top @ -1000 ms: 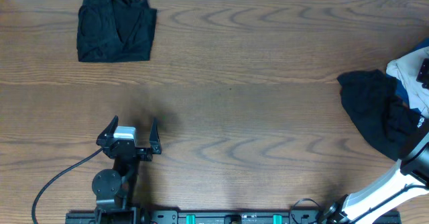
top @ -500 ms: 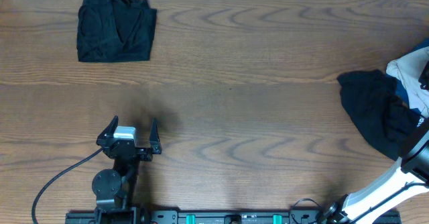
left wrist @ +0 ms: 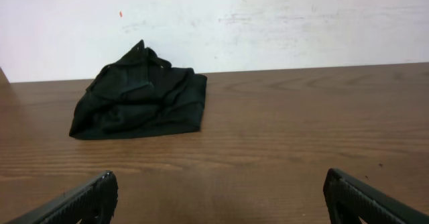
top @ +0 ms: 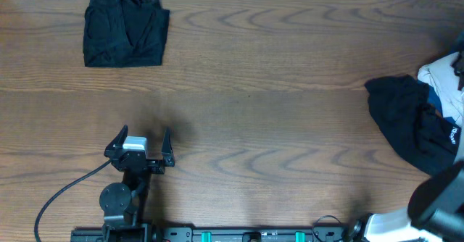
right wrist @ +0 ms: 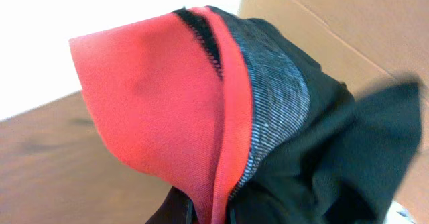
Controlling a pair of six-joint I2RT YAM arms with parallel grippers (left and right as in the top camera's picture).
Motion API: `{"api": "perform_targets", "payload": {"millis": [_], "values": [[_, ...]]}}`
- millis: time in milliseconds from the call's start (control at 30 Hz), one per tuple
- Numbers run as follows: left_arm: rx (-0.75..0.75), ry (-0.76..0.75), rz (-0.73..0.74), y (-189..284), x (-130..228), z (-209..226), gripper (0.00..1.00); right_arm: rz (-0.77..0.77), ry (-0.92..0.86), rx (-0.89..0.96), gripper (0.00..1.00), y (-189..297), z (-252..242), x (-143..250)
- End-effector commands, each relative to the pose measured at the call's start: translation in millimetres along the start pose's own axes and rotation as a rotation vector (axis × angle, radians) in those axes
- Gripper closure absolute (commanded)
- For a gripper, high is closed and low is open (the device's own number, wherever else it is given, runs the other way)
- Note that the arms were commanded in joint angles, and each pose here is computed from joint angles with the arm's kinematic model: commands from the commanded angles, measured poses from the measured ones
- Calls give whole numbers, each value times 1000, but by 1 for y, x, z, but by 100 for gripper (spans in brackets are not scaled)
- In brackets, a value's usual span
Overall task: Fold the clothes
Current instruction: 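Reach the right gripper into the clothes pile at right, then grasp the black pants' red waistband with the right gripper and lift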
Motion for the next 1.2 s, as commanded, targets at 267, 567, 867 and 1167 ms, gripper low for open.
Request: {"api": "perform_targets", "payload": {"millis": [267,567,867,1167], "values": [[12,-8,41,-1,14,-2,2,122,-63,-272,97,53,125,36],[12,-8,41,-1,14,-2,2,260,19,-484,91,106,218,90],[12,-8,41,-1,14,-2,2,404,171,-639,76,147,314,184],[12,-8,41,-1,14,-2,2,495,340,-844,75,207,391,283]]}}
Point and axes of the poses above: each gripper's point midway between its finger pads, its own y axis back along the fingers, its own z axis along the line the jaws close on, x = y × z, the point moved 2 cm from there along y, back along the fingers, and after that the axes turned 6 degrees about -y, right-handed, at the moved point
